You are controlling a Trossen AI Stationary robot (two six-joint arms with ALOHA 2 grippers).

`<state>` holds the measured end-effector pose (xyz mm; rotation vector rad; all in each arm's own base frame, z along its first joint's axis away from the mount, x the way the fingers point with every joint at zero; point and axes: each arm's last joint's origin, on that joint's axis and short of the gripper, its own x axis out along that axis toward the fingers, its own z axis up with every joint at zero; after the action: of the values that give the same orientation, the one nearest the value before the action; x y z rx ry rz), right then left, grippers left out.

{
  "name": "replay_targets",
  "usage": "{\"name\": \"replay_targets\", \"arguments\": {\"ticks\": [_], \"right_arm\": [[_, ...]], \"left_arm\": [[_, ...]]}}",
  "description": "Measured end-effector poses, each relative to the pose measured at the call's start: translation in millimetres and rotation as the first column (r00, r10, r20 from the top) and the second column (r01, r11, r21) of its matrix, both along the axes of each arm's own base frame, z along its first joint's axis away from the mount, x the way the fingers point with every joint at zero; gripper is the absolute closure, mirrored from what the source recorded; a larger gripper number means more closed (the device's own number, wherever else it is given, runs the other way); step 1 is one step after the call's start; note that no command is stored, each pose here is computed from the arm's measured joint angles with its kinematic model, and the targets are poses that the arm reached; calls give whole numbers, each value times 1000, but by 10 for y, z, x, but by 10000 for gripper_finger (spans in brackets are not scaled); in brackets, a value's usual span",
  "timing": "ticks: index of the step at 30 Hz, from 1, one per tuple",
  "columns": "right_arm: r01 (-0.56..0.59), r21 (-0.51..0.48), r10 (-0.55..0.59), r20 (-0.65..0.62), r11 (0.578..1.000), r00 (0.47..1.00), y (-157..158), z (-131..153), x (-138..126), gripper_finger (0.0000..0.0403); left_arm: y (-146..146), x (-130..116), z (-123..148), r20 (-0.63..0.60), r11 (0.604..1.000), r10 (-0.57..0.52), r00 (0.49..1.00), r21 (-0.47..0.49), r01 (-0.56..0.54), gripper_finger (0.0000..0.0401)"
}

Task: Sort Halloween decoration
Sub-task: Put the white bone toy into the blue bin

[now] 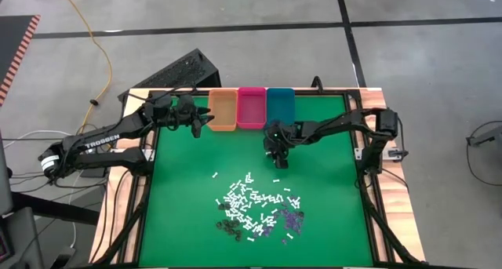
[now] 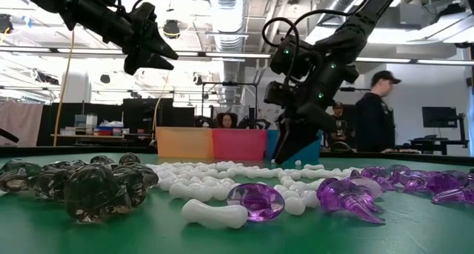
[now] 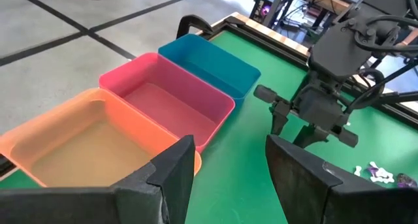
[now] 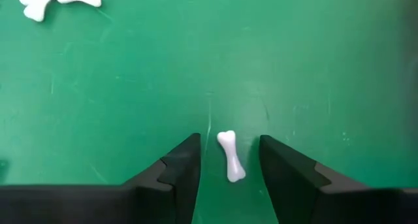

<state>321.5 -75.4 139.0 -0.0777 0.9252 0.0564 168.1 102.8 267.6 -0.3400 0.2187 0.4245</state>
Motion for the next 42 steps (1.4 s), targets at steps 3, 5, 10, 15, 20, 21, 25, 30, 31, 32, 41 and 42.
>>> {"name": "replay_targets", "arguments": {"ticks": [3,5,10,15,20,21,25,30,31,32,41,42], "right_arm": [[5,1,-5,-32,1000,999,-13,-17,-28,250],[0,0,0,-51,1000,999,-14,-26,-43,274],[5,2,-5,-58,1000,998,-13,-29,-49,334],[8,-4,-9,-61,1000,998,-11,-24,-50,374],[33,16,-32,-56,999,998,-5,9,-65,383],[34,17,-33,-55,999,998,-3,23,-73,382],[39,16,-39,-40,999,998,-2,101,-103,382],[60,16,-61,20,998,998,-16,275,-135,381],[66,17,-66,31,998,997,-27,308,-144,381],[69,17,-70,41,997,997,-38,343,-157,381],[212,-40,-199,208,977,958,-385,814,-413,381],[239,-45,-222,234,970,947,-451,870,-457,381]], "left_arm": [[0,0,-1,-1,1000,0,1000,-1,0,223],[0,0,-2,-1,1000,0,1000,-1,0,223],[-1,0,-1,-1,1000,0,1000,-1,0,223],[0,0,-2,-1,1000,0,1000,-1,0,223],[0,0,-2,-2,1000,1,1000,-1,-1,223],[-1,0,-1,-1,1000,1,1000,0,-1,223],[0,1,-2,-1,1000,1,1000,-1,-1,223],[0,1,-1,-1,1000,1,1000,0,-1,223],[0,1,-1,-1,1000,1,1000,0,-1,223],[0,1,0,0,1000,1,1000,0,-1,223],[1,1,1,-2,1000,0,1000,7,0,223],[0,0,1,-3,1000,0,1000,11,1,223]]}}
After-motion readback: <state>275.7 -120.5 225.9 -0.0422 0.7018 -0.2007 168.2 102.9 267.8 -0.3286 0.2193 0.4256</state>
